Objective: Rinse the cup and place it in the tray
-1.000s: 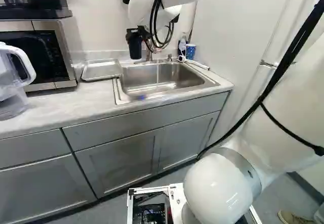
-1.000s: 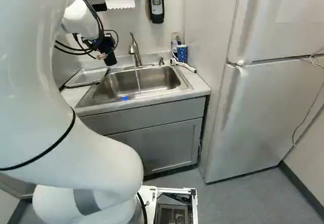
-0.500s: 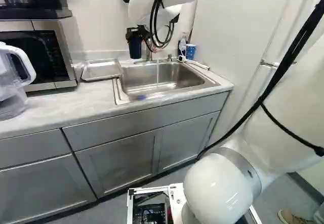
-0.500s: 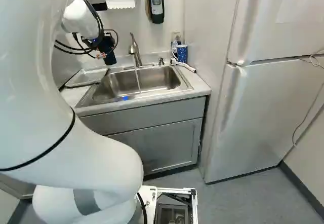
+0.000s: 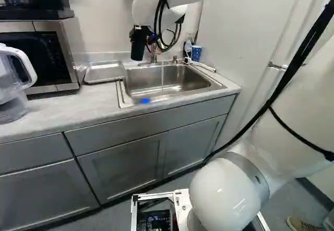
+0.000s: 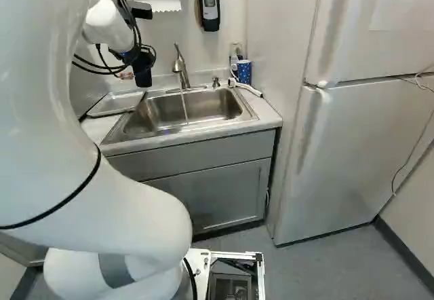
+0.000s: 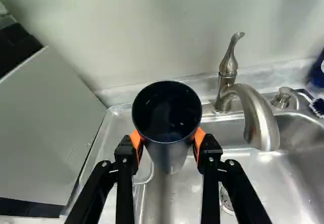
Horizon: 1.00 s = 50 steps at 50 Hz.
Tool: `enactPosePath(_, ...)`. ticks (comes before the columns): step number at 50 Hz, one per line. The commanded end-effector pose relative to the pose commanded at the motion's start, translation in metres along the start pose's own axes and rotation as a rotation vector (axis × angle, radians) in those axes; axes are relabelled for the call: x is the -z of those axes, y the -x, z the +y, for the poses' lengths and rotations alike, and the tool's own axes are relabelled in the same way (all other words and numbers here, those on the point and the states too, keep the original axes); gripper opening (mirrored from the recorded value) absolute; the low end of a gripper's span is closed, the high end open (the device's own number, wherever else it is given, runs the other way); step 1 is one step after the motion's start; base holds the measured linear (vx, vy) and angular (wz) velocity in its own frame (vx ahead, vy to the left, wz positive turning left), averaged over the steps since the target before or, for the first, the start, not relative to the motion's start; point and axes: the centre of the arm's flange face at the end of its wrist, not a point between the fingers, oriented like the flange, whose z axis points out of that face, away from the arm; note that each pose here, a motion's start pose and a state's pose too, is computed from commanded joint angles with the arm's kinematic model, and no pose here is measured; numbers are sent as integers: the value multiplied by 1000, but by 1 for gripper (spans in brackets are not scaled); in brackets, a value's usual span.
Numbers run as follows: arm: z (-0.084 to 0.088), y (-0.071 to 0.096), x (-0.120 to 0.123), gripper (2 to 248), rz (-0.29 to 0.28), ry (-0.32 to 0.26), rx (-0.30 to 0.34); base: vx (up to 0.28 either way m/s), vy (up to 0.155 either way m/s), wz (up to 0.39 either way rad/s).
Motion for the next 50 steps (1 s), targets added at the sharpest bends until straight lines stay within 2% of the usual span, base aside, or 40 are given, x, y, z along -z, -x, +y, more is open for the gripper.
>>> enactPosePath(50, 0, 0, 0, 120, 0, 0, -526, 0, 0, 0)
